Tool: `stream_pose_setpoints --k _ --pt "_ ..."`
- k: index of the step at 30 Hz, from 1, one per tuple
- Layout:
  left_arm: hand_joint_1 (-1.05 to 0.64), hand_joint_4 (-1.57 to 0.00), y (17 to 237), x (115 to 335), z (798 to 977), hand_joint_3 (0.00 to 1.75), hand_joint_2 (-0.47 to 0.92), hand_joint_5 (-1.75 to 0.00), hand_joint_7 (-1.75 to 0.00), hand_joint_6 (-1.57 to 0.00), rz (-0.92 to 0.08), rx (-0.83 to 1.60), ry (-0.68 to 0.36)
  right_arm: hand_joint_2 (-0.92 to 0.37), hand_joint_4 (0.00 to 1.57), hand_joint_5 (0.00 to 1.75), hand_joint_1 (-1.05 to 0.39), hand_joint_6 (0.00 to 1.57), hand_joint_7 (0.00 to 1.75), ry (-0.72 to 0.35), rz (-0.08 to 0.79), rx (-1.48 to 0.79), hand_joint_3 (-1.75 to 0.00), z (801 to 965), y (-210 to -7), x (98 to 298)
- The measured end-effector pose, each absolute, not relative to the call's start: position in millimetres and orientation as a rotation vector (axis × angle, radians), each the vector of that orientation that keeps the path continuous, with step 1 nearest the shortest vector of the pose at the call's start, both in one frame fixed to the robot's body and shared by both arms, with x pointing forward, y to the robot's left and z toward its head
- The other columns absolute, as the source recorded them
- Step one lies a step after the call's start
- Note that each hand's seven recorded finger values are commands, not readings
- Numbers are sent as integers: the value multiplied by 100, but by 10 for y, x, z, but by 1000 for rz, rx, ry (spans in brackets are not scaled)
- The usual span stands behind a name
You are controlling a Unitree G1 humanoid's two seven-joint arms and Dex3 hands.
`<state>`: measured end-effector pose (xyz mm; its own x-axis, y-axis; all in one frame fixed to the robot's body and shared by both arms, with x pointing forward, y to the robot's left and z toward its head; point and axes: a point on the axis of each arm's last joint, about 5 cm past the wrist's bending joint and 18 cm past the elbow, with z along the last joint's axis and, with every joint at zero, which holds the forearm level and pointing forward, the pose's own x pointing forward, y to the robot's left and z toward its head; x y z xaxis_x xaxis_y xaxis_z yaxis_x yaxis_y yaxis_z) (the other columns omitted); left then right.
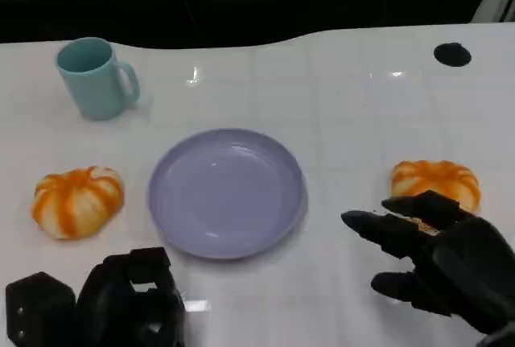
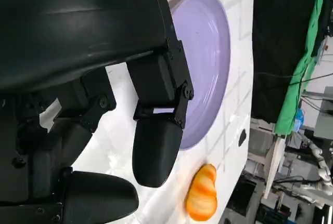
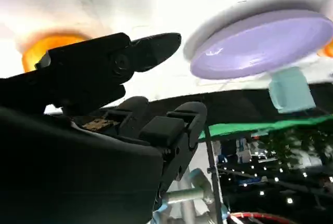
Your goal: Grasp the bread from the table and place it into the plate.
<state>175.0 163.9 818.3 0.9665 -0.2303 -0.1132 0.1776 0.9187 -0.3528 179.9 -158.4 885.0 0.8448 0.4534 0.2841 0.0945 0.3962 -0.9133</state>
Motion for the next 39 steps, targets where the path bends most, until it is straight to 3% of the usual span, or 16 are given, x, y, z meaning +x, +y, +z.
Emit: stream_pose_setpoints --k 12,31,39 --pt "-87 -157 1639 1748 8183 175 -36 -120 -113 -139 -212 -347 155 -87 13 22 -57 30 0 -452 176 -1353 0 8899 -1468 1910" --pt "-86 -157 1633 1728 8190 175 -35 -121 -112 -139 -214 -344 151 -91 5 26 -63 25 0 -259 47 -1464 -1 8866 -1525 2083" --pt "-86 -157 1633 1729 8203 175 -35 -121 -112 -138 -217 -346 152 -91 3 31 -65 24 0 -241 30 -1463 0 8894 -1555 2165"
